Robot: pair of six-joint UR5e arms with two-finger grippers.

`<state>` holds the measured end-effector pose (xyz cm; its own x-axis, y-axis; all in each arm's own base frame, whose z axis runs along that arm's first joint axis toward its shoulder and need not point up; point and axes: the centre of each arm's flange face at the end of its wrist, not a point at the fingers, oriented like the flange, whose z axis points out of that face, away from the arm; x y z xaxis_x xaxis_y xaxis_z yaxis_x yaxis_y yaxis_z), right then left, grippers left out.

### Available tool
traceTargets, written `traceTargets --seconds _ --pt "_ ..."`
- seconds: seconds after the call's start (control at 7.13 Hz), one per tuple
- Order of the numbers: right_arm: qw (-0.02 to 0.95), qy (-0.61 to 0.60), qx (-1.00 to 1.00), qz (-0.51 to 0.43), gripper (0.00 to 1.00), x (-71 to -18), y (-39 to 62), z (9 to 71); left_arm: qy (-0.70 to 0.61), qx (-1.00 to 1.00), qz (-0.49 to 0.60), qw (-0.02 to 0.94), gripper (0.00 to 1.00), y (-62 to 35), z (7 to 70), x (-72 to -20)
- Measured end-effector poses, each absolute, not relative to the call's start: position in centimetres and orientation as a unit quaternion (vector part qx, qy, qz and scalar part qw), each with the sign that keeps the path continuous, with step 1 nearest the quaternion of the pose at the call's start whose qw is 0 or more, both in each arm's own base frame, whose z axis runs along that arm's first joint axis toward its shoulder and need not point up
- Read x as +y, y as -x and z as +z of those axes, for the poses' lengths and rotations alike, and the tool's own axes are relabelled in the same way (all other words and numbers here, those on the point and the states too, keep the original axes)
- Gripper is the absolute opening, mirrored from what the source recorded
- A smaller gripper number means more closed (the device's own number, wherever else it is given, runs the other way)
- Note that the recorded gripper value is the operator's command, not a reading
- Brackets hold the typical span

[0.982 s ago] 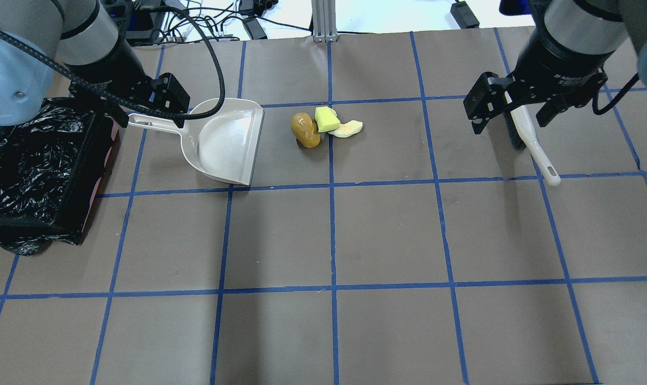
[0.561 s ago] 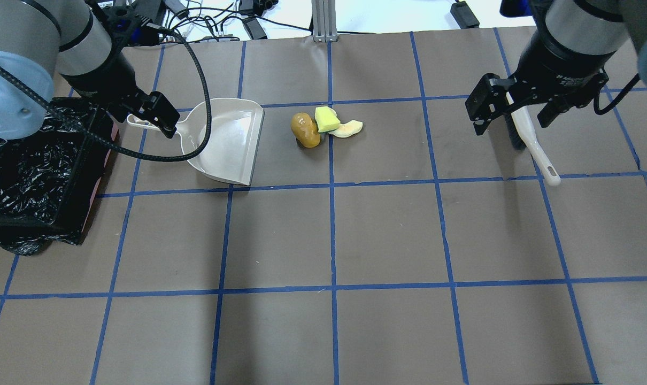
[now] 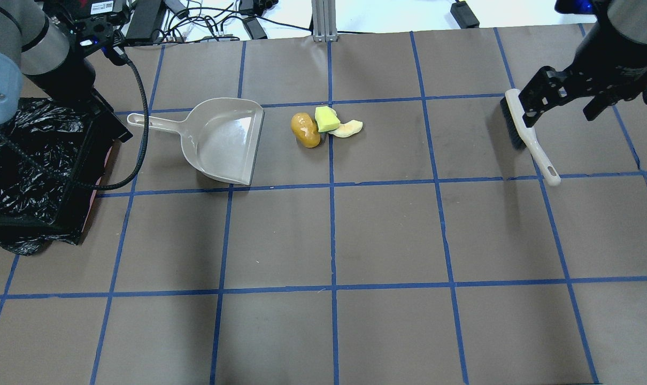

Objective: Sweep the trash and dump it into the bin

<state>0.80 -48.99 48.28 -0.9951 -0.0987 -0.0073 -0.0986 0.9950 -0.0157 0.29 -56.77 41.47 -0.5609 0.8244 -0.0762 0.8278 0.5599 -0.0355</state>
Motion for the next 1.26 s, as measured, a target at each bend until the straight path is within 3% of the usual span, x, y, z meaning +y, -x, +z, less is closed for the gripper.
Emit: traceTargets --seconds 0.56,1.26 --pt "-0.002 0.033 0.999 0.004 1.00 -54.1 7.6 40.2 -0.633 0.774 -0.013 0.016 1.00 -2.0 36.1 -62.7" --pt "-0.009 0.027 0.999 0.038 1.00 -57.2 9.6 32.2 -0.665 0.746 -0.010 0.017 1.00 -2.6 31.5 -67.3"
